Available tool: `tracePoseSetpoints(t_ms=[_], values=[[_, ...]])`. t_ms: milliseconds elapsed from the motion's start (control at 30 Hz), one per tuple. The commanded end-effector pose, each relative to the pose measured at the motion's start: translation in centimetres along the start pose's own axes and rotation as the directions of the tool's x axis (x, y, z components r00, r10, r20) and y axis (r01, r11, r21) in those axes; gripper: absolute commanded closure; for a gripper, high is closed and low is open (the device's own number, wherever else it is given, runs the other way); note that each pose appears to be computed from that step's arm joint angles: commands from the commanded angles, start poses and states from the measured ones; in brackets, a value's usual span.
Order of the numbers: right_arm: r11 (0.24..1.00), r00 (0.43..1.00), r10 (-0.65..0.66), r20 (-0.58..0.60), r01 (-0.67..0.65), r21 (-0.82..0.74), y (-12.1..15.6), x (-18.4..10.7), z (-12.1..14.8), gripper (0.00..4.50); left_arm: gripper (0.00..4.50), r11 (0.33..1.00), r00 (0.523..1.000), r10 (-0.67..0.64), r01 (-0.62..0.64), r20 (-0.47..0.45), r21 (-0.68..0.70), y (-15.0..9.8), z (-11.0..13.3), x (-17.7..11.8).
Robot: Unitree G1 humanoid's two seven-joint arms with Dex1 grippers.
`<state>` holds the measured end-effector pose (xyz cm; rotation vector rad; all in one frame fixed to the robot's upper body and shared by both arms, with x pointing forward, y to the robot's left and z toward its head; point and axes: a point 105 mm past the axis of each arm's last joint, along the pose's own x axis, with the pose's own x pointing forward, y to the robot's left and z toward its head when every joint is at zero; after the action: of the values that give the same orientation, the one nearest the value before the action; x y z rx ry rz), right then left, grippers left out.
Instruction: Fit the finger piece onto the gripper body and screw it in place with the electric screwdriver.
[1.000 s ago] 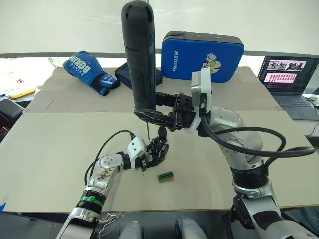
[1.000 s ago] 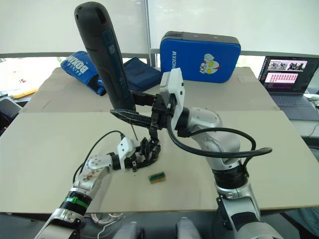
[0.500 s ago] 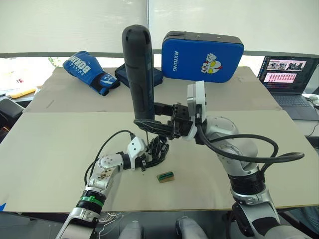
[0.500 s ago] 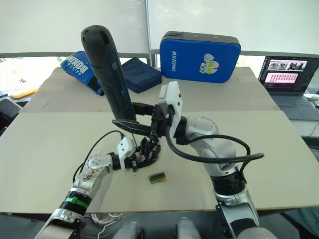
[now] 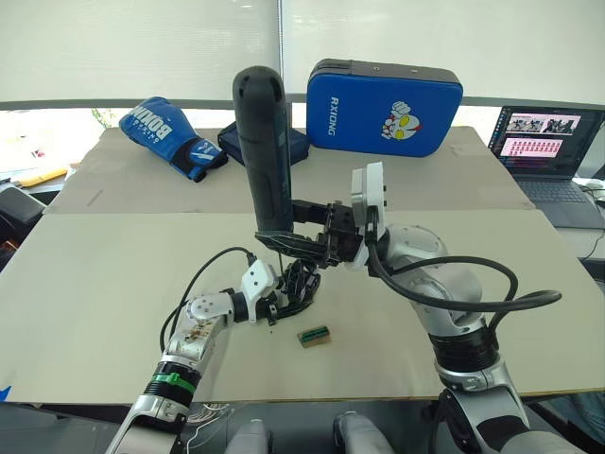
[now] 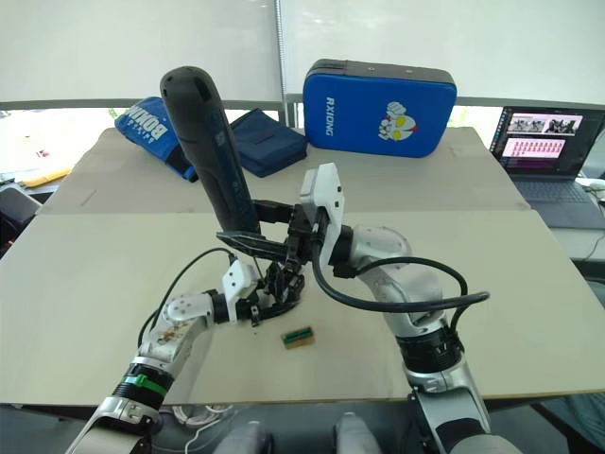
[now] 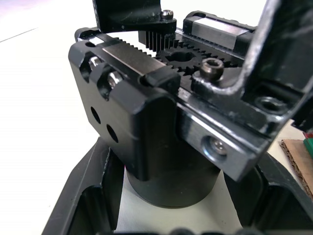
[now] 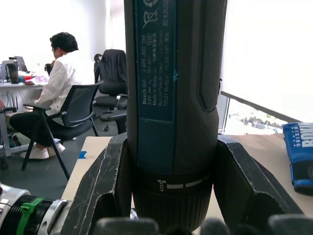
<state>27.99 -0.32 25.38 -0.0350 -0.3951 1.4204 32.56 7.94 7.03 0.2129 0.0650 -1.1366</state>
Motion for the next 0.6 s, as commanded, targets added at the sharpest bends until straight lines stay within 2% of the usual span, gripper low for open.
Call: tracePoseSetpoints(t_ms=[33,600], values=[[0.997,0.998,0.030,0.050,-0.026,-0.066,0.54,0.29,1.47,2.59,2.17,0.998,0.997,-0.025,0.021,-0.067,-0.064,-0.90,-2.07,-0.23],[0.997,0.999,0.015,0.040,-0.012,-0.072,0.45,0.16,0.66,2.59,2.17,0.997,0.997,-0.029,0.023,-0.072,-0.074,-1.14,-2.27,-0.25]])
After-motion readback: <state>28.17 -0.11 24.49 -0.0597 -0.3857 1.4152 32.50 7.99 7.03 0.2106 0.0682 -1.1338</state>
